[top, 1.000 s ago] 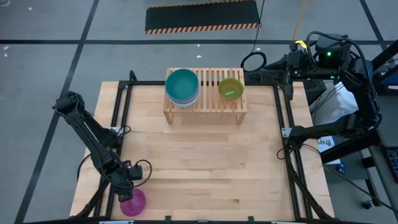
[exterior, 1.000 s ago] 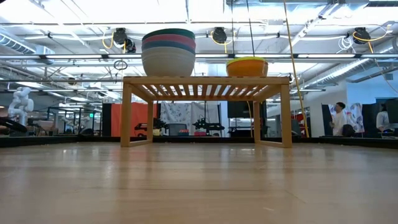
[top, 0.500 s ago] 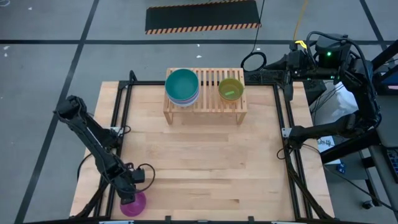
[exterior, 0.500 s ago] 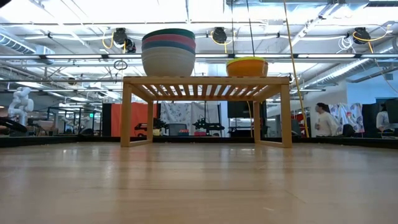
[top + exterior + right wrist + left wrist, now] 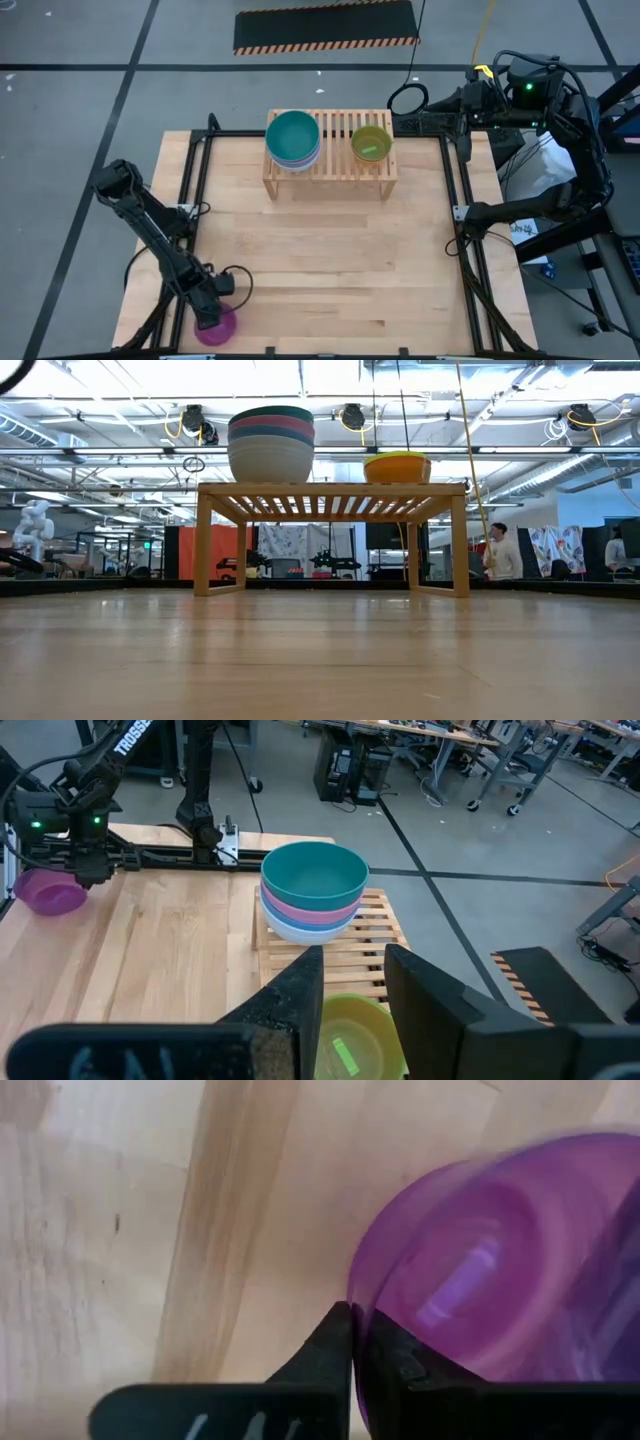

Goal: Place and stack bowls onto a shelf
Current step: Stack the purple bowl on top of the light green bowl on the shelf

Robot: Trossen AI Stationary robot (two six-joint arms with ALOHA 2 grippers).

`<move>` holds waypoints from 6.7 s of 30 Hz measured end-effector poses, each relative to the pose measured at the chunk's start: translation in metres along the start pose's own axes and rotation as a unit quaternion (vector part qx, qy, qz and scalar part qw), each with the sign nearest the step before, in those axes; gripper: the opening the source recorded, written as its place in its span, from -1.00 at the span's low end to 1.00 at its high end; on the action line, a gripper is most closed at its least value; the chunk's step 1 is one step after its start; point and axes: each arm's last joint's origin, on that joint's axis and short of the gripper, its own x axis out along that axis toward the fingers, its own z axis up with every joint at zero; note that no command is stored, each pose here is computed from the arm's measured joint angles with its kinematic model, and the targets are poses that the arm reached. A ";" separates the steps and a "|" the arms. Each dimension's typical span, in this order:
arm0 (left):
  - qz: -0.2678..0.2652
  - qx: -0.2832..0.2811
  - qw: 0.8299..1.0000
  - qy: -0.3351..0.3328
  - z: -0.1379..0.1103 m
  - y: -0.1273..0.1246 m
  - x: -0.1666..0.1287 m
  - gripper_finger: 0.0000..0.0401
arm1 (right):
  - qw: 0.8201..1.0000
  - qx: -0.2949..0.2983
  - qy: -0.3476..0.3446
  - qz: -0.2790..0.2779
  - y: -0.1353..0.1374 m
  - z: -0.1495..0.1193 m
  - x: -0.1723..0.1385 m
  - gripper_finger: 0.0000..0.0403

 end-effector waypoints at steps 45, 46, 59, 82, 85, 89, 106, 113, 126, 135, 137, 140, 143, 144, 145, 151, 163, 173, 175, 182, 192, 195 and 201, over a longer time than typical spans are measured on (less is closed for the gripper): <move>0.180 -0.047 0.960 -0.208 0.148 0.076 -0.290 -0.97 | 0.999 -0.045 -0.011 -0.007 0.018 -0.015 -0.052 -0.48; 0.183 -0.035 0.958 -0.218 0.155 0.077 -0.294 -0.97 | 0.999 -0.040 -0.015 -0.008 0.019 -0.016 -0.057 -0.48; 0.193 0.111 0.917 -0.331 0.220 0.059 -0.349 -0.97 | 1.000 0.007 0.004 -0.001 0.033 -0.035 -0.089 -0.48; 0.124 0.113 0.856 -0.489 0.284 0.114 -0.381 -0.98 | 0.993 0.048 0.106 0.030 0.037 -0.056 -0.077 -0.48; 0.104 0.103 0.867 -0.477 0.283 0.113 -0.378 -0.98 | 0.991 0.049 0.122 0.035 0.037 -0.060 -0.070 -0.48; 0.089 0.094 0.894 -0.430 0.279 0.105 -0.365 -0.98 | 0.987 0.051 0.146 0.043 0.035 -0.065 -0.056 -0.48; -0.015 0.060 0.948 -0.311 0.261 0.078 -0.341 -0.98 | 0.957 0.007 0.209 0.204 0.047 -0.105 0.049 -0.48; -0.035 0.042 0.953 -0.297 0.259 0.073 -0.338 -0.98 | 0.950 -0.086 0.150 0.261 0.075 -0.090 0.082 -0.48; -0.047 0.042 0.979 -0.193 0.268 0.054 -0.302 -0.98 | 0.903 -0.321 0.153 0.240 0.141 -0.084 0.126 -0.48; -0.083 0.058 0.983 -0.153 0.289 0.047 -0.276 -0.98 | 0.890 -0.363 0.132 0.243 0.165 -0.081 0.137 -0.48; -0.095 0.071 0.981 -0.152 0.296 0.043 -0.269 -0.98 | 0.891 -0.364 0.121 0.243 0.166 -0.080 0.135 -0.48; -0.097 0.079 0.983 -0.136 0.301 0.040 -0.258 -0.98 | 0.895 -0.359 0.106 0.242 0.169 -0.077 0.133 -0.48; -0.103 0.089 0.983 -0.121 0.303 0.037 -0.251 -0.97 | 0.898 -0.351 0.098 0.245 0.171 -0.075 0.130 -0.48; -0.106 0.094 0.983 -0.121 0.307 0.034 -0.247 -0.97 | 0.899 -0.350 0.095 0.246 0.172 -0.074 0.129 -0.48; -0.111 0.102 0.981 -0.123 0.308 0.032 -0.245 -0.97 | 0.898 -0.351 0.093 0.248 0.173 -0.074 0.129 -0.48; -0.133 0.126 0.977 -0.113 0.317 0.025 -0.231 -0.97 | 0.891 -0.337 0.083 0.294 0.182 -0.075 0.124 -0.48; -0.109 0.142 0.974 -0.141 0.333 0.023 -0.217 -0.97 | 0.905 -0.279 0.094 0.306 0.185 -0.074 0.123 -0.48; -0.079 -0.019 0.986 -0.146 0.345 0.031 -0.207 -0.97 | 0.904 -0.242 0.106 0.335 0.189 -0.076 0.127 -0.48; -0.057 -0.052 0.985 -0.154 0.346 0.033 -0.207 -0.97 | 0.909 -0.236 0.106 0.326 0.188 -0.075 0.126 -0.48; -0.065 -0.109 0.981 -0.149 0.344 0.028 -0.205 -0.97 | 0.912 -0.232 0.129 0.313 0.189 -0.078 0.128 -0.48; -0.088 -0.154 0.975 -0.136 0.344 0.027 -0.205 -0.97 | 0.881 -0.284 0.187 0.329 0.203 -0.094 0.152 -0.48; -0.088 -0.153 0.975 -0.136 0.343 0.027 -0.205 -0.97 | 0.873 -0.301 0.191 0.332 0.206 -0.097 0.158 -0.48; -0.091 -0.146 0.976 -0.133 0.343 0.024 -0.204 -0.97 | 0.869 -0.313 0.187 0.334 0.205 -0.097 0.159 -0.48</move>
